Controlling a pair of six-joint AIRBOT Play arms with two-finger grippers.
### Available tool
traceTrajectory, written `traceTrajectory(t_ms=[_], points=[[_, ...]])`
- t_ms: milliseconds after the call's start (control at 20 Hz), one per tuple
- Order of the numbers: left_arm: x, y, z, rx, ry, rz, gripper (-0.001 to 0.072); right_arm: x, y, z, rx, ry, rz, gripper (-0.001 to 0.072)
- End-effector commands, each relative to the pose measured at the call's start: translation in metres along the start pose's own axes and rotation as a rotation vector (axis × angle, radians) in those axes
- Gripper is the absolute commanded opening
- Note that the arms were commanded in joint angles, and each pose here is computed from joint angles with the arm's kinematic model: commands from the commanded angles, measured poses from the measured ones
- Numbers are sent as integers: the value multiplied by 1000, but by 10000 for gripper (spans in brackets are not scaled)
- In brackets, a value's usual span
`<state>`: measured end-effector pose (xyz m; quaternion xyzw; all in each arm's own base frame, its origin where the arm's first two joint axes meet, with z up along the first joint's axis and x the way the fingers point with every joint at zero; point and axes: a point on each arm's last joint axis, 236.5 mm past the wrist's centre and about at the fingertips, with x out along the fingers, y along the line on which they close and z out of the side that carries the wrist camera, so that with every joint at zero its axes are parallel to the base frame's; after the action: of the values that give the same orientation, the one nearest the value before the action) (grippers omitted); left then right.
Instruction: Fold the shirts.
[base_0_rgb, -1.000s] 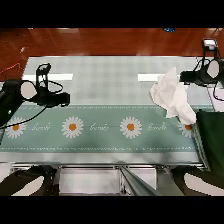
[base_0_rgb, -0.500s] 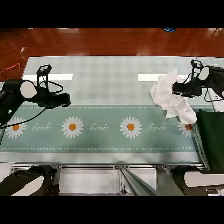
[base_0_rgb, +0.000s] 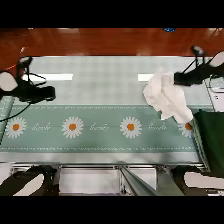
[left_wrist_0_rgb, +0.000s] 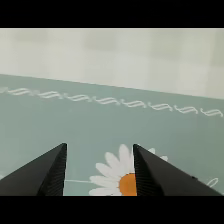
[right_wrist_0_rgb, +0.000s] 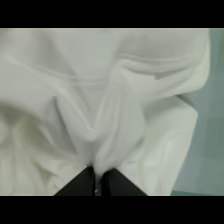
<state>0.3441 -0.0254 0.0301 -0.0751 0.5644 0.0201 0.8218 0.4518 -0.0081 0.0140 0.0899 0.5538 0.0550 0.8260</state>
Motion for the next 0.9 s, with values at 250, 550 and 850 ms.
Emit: traceTrajectory(t_ms=[250, 550, 850], points=[[-80, 16, -18, -58, -198, -28, 508, -292, 119, 101, -246, -707, 180, 21], [-68, -1, -53, -94, -183, -128, 509, -410, 193, 90, -386, -952, 350, 21], [-59, -15, -55, -124, -186, -194, 509, -347, 302, 30, -647, -701, 470, 21]])
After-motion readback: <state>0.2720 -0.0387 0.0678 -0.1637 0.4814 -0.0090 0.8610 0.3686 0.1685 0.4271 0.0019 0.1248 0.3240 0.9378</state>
